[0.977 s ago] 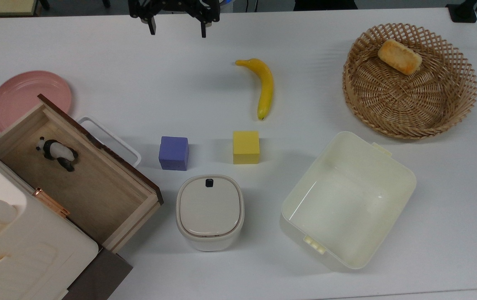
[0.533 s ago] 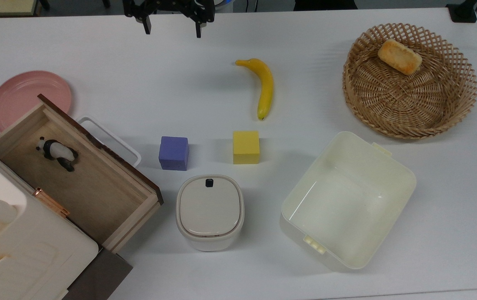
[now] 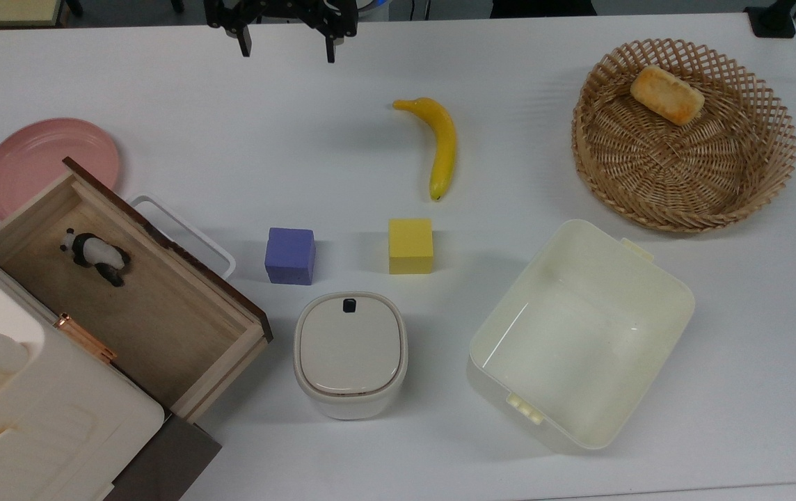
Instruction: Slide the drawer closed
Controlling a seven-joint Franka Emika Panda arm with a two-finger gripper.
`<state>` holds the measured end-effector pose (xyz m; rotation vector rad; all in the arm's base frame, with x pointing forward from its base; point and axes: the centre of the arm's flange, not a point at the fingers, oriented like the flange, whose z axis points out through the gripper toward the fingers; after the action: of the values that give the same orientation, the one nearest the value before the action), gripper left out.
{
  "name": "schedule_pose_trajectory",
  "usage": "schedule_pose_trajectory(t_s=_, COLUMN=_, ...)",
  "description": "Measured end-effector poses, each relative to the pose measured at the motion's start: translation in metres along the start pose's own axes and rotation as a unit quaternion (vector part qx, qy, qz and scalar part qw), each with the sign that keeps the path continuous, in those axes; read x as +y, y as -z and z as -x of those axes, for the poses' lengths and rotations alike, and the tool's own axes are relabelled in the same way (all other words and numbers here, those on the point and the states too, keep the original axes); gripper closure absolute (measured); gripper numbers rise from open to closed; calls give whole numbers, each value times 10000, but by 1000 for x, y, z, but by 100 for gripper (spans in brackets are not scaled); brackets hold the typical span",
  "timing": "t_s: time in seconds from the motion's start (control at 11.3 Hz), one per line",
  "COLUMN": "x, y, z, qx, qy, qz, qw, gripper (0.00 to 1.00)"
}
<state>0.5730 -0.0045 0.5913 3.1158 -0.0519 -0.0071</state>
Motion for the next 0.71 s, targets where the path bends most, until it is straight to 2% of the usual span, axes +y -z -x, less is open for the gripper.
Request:
schedule_pose_trajectory(t_s=0.36, x=0, y=0, z=0, qx=0, qy=0, qz=0, qw=10000, gripper=0)
schedule_pose_trajectory(t_s=0.53, x=0, y=0, z=0, qx=0, qy=3, qz=0, qw=10000, gripper=5)
schedule_pose_trajectory(t_s=0.62, x=-1, y=0, z=0, qx=0, qy=56, qz=0, qw=10000, gripper=13)
schedule_pose_trajectory(t_s=0.71, x=-2, y=0, z=0, qx=0, qy=154, qz=0, qw=9999, gripper=31)
